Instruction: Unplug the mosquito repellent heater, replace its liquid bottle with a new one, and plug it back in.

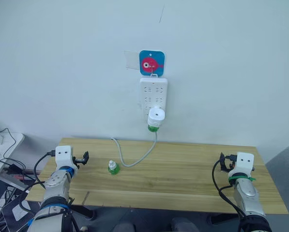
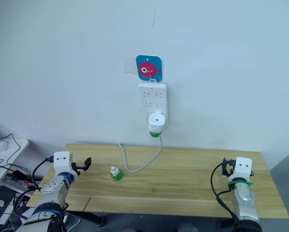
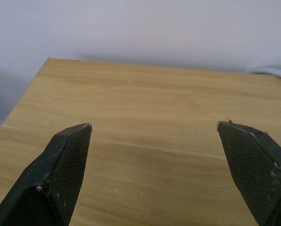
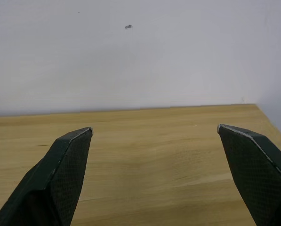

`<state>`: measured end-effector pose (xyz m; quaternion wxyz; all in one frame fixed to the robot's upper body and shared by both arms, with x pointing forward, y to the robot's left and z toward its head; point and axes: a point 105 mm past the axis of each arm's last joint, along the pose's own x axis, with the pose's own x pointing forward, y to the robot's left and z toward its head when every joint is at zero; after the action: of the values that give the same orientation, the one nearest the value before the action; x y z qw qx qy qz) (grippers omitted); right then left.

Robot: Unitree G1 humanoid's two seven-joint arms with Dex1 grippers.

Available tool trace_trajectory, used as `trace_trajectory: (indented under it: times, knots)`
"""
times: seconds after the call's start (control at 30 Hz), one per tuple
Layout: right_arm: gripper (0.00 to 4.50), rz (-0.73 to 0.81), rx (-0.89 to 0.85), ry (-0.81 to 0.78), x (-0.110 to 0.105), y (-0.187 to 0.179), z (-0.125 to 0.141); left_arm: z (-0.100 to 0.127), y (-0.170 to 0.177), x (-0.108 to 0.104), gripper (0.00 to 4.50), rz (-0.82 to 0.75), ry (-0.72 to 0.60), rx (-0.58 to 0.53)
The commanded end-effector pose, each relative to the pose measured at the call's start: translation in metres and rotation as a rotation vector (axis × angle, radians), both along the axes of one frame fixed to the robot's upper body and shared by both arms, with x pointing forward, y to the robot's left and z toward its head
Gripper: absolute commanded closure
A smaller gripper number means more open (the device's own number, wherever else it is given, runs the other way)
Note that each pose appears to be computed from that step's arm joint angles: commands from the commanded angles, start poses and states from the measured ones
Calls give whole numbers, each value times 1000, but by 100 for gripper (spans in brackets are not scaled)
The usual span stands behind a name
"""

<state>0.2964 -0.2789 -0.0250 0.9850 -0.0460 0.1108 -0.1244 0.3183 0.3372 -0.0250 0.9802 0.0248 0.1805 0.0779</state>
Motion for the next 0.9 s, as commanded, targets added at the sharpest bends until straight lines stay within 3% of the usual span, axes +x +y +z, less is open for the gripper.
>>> trace_trajectory:
  times: [0.03,0.27,0.33,0.43,0.6,0.73,0.9]
  knots:
    - [6,-2,-60,-49,8,-9,20,18,3,5,0,-19,-83,6]
    - [6,86,-50,-76,11,4,28,36,4,2,0,-124,-157,-114]
    - [6,116,-48,-80,11,9,31,44,1,2,0,-191,-169,-97]
    - [6,233,19,-137,12,32,52,76,-17,10,0,-371,-227,-154]
    - [6,570,121,-213,1,91,92,138,-69,25,0,-688,-274,-225]
    - [6,673,172,-229,-10,109,115,174,-107,29,0,-869,-323,-279]
    - [0,835,165,-258,-18,139,145,197,-149,39,151,-1029,-348,-255]
